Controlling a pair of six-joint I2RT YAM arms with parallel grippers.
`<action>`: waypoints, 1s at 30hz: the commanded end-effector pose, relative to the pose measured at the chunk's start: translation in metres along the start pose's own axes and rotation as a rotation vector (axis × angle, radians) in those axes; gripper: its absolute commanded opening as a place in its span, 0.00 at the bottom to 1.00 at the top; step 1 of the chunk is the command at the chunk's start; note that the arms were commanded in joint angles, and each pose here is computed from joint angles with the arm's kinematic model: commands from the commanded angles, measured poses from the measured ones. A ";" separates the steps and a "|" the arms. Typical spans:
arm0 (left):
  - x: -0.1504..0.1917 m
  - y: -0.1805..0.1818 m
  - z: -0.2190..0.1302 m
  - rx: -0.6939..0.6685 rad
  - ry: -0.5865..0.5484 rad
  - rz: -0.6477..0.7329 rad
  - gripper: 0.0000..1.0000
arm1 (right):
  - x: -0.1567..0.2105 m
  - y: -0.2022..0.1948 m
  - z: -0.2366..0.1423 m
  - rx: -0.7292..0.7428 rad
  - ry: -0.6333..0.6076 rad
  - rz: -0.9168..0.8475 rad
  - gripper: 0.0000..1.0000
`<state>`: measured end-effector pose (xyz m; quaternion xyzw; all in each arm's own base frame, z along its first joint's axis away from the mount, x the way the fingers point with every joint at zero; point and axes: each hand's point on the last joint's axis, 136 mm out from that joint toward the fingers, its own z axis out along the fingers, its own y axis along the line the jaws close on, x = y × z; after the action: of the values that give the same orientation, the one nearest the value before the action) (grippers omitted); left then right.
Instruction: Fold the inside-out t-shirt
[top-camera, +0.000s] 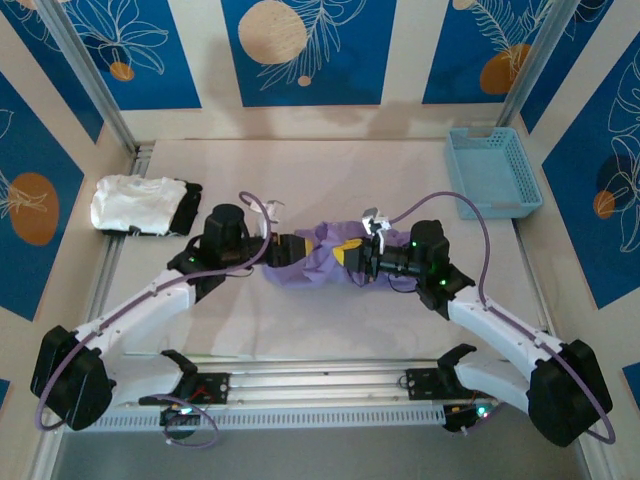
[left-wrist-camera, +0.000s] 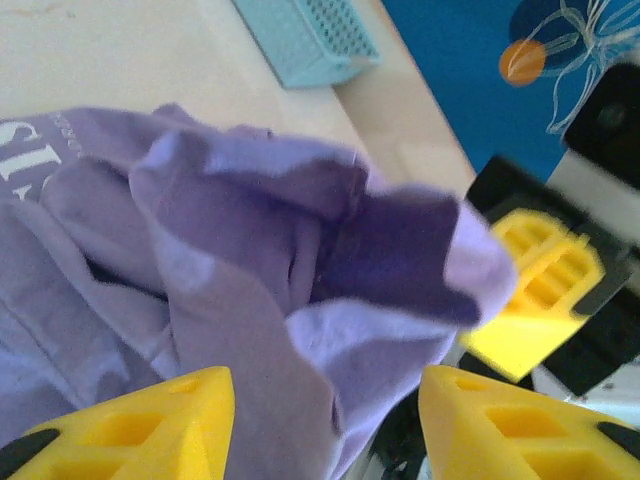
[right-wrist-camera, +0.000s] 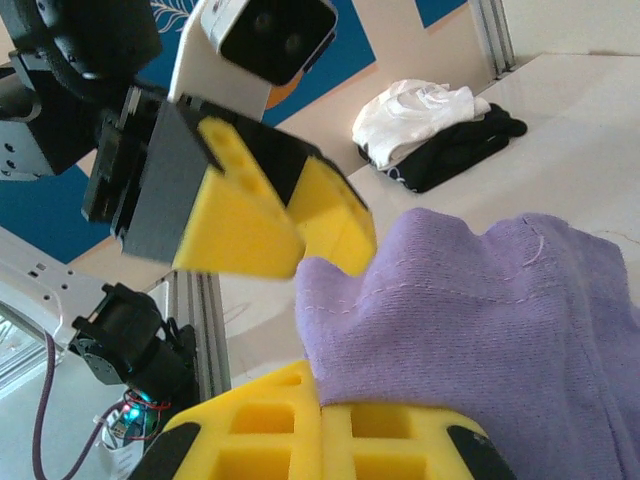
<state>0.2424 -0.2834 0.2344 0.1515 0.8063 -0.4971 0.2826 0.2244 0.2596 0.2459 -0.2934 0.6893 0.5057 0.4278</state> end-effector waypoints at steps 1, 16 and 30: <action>0.014 -0.001 0.000 -0.020 0.051 0.063 0.52 | -0.002 0.005 -0.004 -0.017 -0.013 -0.003 0.00; -0.016 -0.015 -0.002 -0.010 -0.093 0.261 0.00 | 0.021 -0.012 -0.017 0.104 -0.011 0.014 0.01; 0.056 0.017 -0.015 0.044 -0.143 0.320 0.00 | 0.116 -0.035 -0.042 0.400 0.154 0.092 0.32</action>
<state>0.2085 -0.2626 0.1955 0.2343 0.7527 -0.4702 0.3969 0.1849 0.2221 0.1389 -0.2263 0.7976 0.3901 0.4006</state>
